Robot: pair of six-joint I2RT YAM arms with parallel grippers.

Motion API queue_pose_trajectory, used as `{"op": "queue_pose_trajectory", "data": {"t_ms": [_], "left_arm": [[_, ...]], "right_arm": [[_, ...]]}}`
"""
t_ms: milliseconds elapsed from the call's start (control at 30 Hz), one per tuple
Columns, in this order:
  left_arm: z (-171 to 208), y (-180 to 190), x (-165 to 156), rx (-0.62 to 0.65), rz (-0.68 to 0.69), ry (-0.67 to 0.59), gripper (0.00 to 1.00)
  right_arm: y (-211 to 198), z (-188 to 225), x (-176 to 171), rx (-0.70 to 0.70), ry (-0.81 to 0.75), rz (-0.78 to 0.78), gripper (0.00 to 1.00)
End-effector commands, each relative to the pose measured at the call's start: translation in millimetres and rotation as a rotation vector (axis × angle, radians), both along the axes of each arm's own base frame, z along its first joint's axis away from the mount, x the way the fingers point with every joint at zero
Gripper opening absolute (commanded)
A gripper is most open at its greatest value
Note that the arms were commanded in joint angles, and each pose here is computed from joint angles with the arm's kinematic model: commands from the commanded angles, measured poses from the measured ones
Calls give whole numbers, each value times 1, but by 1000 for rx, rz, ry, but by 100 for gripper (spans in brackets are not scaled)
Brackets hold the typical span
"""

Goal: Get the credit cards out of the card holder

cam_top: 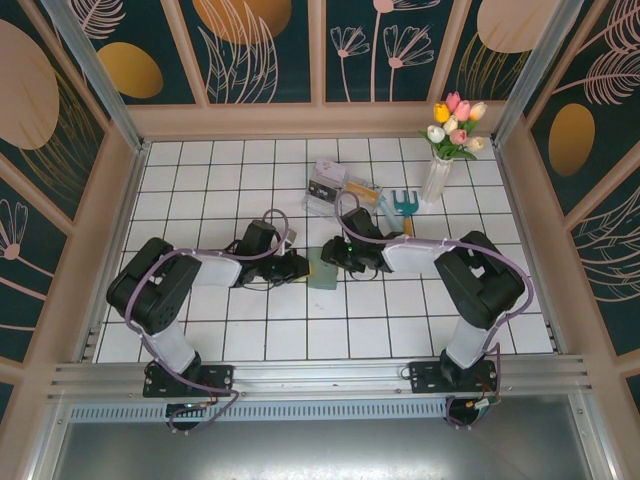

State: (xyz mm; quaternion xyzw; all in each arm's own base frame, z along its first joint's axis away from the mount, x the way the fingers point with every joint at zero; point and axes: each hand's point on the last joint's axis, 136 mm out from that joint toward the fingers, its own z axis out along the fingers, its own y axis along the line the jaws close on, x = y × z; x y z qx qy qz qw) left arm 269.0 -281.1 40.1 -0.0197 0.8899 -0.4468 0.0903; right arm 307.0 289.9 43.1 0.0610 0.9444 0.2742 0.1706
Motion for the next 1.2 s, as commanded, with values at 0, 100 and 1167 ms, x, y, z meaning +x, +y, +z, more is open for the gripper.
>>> {"op": "queue_pose_trajectory", "data": {"t_ms": [0, 100, 1167], "left_arm": [[1, 13, -1, 64, 36, -37, 0], [5, 21, -4, 83, 60, -55, 0], [38, 21, 9, 70, 86, -147, 0]], "right_arm": [[-8, 24, 6, -69, -67, 8, 44], [-8, 31, 3, -69, -56, 11, 44], [41, 1, -23, -26, 98, 133, 25]]}}
